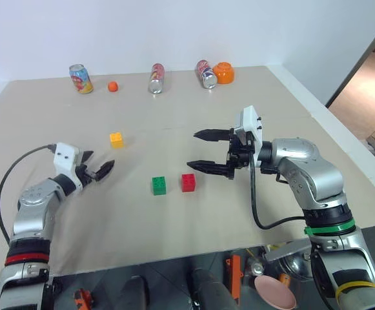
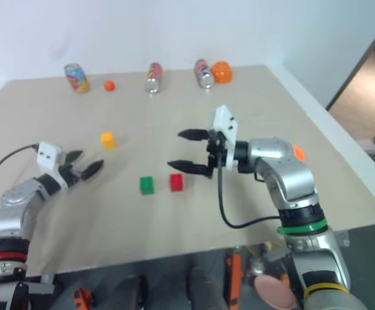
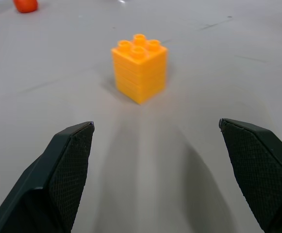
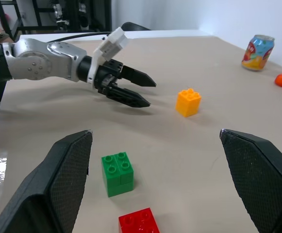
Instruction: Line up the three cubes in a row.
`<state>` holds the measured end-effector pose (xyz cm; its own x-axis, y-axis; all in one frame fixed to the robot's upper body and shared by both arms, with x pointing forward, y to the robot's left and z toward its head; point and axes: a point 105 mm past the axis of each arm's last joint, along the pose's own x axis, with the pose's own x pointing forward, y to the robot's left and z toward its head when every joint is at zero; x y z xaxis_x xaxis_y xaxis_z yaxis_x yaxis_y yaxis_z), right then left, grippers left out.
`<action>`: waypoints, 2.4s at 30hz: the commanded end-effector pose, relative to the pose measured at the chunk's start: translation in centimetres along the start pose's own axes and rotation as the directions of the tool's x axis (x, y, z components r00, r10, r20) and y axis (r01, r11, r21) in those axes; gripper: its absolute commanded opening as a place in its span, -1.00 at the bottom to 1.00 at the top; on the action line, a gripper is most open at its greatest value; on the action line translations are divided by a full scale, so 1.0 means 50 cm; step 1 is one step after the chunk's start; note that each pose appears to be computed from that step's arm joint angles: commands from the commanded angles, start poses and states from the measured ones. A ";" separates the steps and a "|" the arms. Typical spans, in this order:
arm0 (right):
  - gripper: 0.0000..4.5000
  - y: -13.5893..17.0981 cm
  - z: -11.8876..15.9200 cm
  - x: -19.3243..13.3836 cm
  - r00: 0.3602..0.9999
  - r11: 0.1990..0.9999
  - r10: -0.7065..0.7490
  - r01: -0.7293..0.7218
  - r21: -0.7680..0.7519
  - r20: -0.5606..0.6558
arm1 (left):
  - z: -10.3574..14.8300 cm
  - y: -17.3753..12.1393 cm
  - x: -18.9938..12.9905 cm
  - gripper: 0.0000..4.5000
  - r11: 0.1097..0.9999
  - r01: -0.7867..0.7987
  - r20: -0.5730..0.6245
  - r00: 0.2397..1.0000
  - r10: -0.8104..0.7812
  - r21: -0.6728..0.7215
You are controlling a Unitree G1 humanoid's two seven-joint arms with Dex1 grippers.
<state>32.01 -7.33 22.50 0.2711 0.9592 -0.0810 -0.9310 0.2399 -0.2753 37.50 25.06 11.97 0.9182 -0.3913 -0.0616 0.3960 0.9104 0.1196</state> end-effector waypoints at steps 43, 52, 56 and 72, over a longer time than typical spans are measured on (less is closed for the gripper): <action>0.93 -0.002 0.046 -0.024 0.995 0.994 -0.092 0.093 -0.052 0.037 | 0.026 -0.010 0.115 0.90 0.999 0.026 -0.013 1.000 -0.026 0.019; 0.93 -0.004 0.043 -0.019 0.996 0.996 -0.078 0.080 -0.047 0.041 | 0.030 -0.032 0.109 0.90 0.988 -0.142 -0.057 0.989 0.139 -0.058; 0.93 -0.004 0.043 -0.014 0.996 0.996 -0.071 0.073 -0.046 0.046 | 0.044 -0.040 0.118 0.90 0.974 -0.219 -0.069 0.974 0.215 -0.062; 0.93 -0.007 0.042 -0.017 0.996 0.996 -0.076 0.078 -0.053 0.043 | 0.056 -0.058 0.140 0.90 0.916 -0.375 -0.142 0.923 0.356 -0.141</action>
<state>31.87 -7.88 23.35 0.3329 0.9418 -0.0469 -0.9084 0.3070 -0.2838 42.42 19.50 11.73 0.9765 -0.0234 -0.2144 0.0204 0.9997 -0.0160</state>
